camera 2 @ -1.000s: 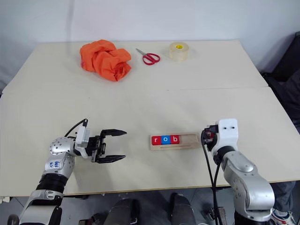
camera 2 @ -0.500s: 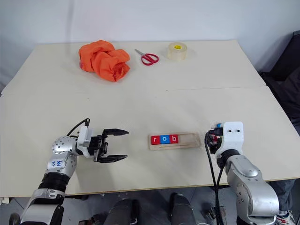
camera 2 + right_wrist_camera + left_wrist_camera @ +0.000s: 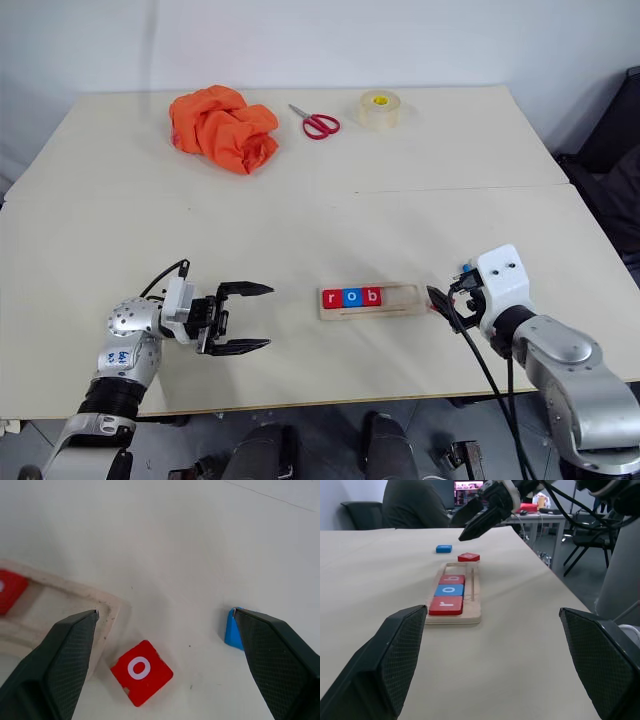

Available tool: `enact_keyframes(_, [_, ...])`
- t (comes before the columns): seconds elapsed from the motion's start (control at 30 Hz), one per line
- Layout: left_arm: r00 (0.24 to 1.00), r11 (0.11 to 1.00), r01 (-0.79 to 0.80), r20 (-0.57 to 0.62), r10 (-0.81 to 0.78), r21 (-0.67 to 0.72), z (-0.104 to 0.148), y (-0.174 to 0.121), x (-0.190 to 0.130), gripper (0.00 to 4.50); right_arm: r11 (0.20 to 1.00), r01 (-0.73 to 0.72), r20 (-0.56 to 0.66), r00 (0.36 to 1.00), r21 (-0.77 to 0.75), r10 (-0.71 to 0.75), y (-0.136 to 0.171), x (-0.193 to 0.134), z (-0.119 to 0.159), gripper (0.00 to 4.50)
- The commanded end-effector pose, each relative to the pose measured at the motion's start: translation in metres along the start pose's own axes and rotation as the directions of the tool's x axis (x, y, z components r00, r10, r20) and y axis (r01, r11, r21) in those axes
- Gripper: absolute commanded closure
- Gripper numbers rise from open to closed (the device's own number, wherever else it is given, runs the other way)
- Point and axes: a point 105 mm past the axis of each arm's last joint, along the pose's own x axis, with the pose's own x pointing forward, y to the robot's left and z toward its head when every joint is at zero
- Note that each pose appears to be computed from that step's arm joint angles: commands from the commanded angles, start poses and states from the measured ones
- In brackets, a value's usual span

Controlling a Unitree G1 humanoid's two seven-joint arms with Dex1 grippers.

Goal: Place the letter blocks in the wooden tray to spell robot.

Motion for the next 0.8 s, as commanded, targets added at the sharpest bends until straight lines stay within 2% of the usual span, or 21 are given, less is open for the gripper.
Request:
enact_keyframes(0.03, [1.000,0.999,-0.018,0.019,0.017,0.029,0.008,-0.001,-0.002,0.00,0.989,-0.110,-0.008,0.994,-0.099,0.110,-0.004,-0.002,0.008,0.01])
enact_keyframes(0.2, [0.999,0.999,-0.038,0.016,0.037,0.028,0.006,-0.005,-0.003,0.00,0.925,-0.314,-0.168,0.945,-0.216,0.281,-0.015,0.001,-0.006,0.01])
enact_keyframes(0.57, [0.996,0.996,-0.087,0.008,0.087,0.027,0.007,-0.015,-0.006,0.00,0.866,-0.445,-0.271,0.883,-0.227,0.383,-0.023,0.021,-0.017,0.01])
enact_keyframes(0.67, [0.996,0.995,-0.095,0.004,0.095,0.026,0.008,-0.017,-0.007,0.00,0.851,-0.477,-0.285,0.865,-0.217,0.412,-0.019,0.022,-0.020,0.62])
enact_keyframes(0.8, [0.994,0.994,-0.105,-0.002,0.105,0.027,0.008,-0.016,-0.008,0.00,0.848,-0.480,-0.292,0.863,-0.225,0.412,-0.020,0.026,-0.020,1.95])
